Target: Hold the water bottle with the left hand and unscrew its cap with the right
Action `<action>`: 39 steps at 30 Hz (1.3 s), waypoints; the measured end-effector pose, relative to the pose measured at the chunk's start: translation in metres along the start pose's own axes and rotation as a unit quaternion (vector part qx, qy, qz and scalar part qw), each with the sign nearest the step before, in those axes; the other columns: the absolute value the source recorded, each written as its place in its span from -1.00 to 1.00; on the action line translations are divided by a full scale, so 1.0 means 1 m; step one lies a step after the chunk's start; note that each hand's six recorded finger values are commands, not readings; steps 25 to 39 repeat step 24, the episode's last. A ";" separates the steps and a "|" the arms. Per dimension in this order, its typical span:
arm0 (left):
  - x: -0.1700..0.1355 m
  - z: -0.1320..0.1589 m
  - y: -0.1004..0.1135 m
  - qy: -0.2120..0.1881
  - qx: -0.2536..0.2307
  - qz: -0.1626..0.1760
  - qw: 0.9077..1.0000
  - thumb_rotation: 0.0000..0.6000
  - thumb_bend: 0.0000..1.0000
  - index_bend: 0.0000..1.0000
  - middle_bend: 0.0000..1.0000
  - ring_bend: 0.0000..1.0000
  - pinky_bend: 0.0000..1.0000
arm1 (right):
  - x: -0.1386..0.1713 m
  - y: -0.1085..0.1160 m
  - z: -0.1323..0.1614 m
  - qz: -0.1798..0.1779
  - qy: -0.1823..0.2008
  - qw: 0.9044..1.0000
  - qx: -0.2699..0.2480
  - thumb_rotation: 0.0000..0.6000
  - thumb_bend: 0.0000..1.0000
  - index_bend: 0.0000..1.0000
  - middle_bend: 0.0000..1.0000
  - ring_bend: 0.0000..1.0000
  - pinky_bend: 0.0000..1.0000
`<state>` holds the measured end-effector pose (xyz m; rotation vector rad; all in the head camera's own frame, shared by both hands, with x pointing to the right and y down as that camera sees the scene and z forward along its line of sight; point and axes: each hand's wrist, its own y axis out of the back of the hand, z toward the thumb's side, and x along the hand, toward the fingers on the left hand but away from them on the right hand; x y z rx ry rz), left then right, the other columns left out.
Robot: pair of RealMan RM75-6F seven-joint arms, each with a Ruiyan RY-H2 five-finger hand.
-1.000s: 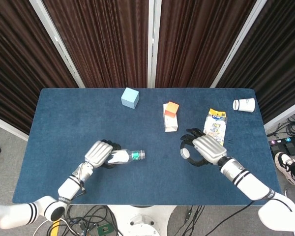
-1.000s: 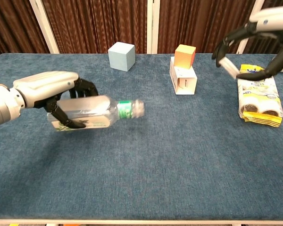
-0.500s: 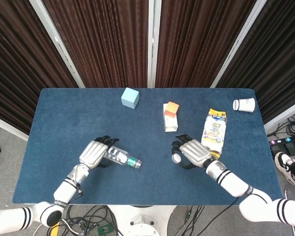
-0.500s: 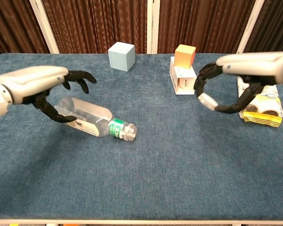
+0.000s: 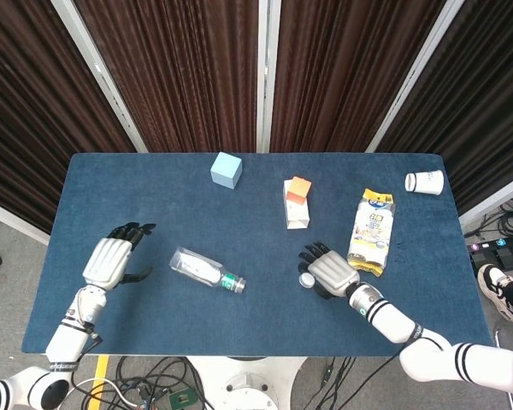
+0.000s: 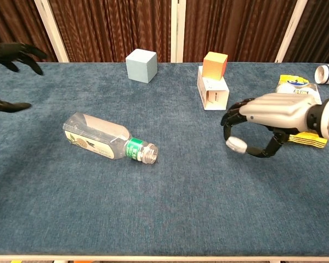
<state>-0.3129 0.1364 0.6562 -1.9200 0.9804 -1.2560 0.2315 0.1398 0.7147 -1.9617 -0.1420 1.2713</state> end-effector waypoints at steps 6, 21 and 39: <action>-0.017 -0.026 0.021 0.031 0.003 0.029 0.999 1.00 -0.54 -0.71 -0.53 -0.75 -0.61 | 0.033 0.012 -0.031 -0.043 -0.052 0.998 -0.016 1.00 -0.28 -1.00 -0.88 -1.00 -1.00; -0.094 -0.102 0.070 0.117 0.127 0.084 0.981 1.00 -0.54 -0.67 -0.56 -0.80 -0.83 | 0.230 0.019 -0.115 -0.225 -0.233 0.938 -0.121 1.00 -0.26 -1.00 -1.00 -1.00 -1.00; -0.112 -0.102 0.075 0.131 0.139 0.093 0.977 1.00 -0.54 -0.67 -0.56 -0.80 -0.83 | 0.254 0.018 -0.110 -0.240 -0.236 0.934 -0.122 1.00 -0.26 -1.00 -1.00 -1.00 -1.00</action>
